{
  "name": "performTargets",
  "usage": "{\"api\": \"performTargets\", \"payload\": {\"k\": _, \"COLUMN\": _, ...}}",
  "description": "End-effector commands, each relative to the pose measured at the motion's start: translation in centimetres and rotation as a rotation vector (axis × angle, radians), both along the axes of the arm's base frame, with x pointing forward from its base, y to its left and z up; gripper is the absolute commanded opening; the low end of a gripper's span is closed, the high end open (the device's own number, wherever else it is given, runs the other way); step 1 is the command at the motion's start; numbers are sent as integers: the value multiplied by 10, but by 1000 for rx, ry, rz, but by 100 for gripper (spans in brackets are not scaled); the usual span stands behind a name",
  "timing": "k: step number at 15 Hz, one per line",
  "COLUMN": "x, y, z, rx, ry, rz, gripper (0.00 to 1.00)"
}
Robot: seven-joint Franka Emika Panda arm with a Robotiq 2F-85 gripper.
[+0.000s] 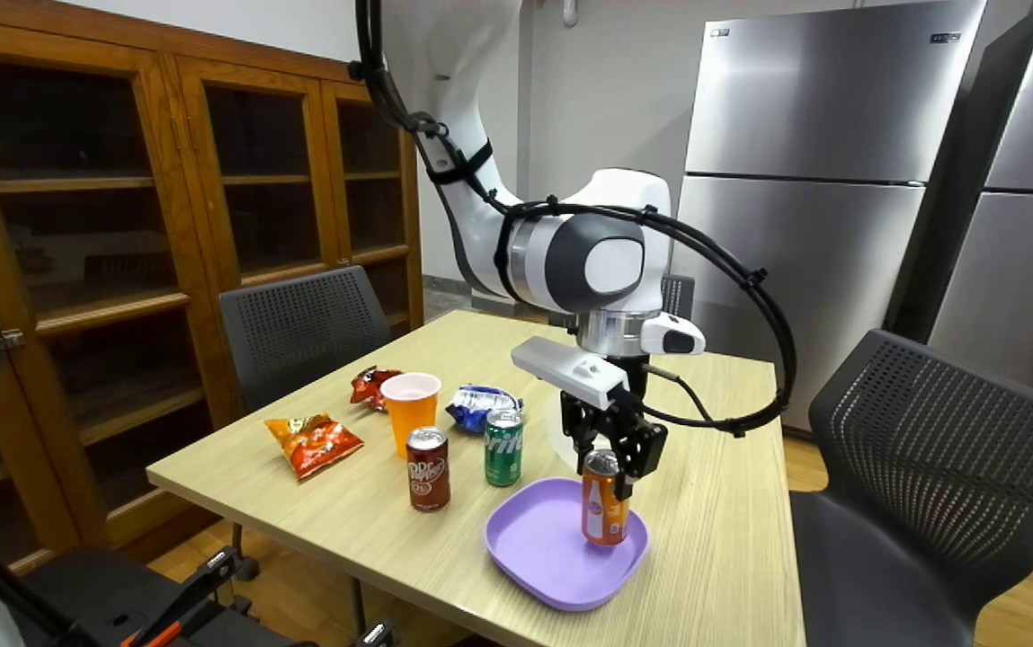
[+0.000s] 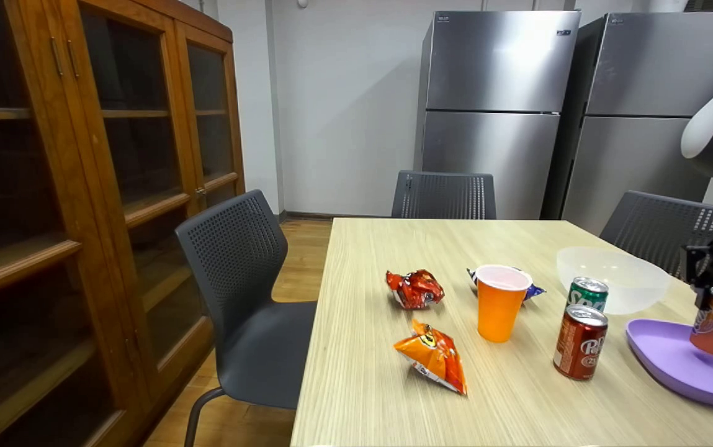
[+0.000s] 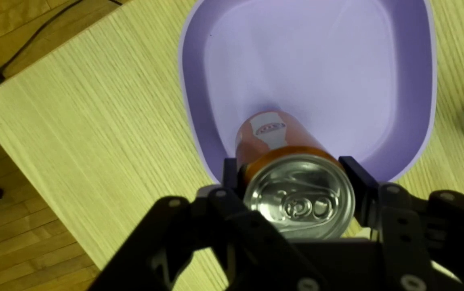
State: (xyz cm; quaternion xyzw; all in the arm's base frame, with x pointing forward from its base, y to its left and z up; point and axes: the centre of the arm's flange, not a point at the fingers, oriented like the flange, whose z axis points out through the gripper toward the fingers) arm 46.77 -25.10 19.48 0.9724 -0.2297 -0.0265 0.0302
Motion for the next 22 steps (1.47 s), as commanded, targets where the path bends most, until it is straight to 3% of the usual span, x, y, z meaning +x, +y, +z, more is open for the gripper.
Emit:
{"api": "performTargets", "payload": {"k": 1, "x": 14, "y": -2, "z": -3, "rx": 13, "ry": 0, "rz": -24, "gripper": 38}}
{"api": "performTargets", "payload": {"k": 8, "x": 15, "y": -1, "z": -9, "rx": 19, "ry": 5, "rz": -29, "gripper": 38}}
{"api": "performTargets", "payload": {"k": 10, "x": 13, "y": -1, "z": -8, "rx": 22, "ry": 6, "rz": -34, "gripper": 89}}
{"api": "performTargets", "payload": {"k": 13, "x": 9, "y": -1, "z": -2, "rx": 22, "ry": -1, "rz": -36, "gripper": 98}}
{"api": "performTargets", "payload": {"k": 22, "x": -7, "y": 15, "z": 55, "rx": 17, "ry": -94, "rz": -21, "gripper": 100}}
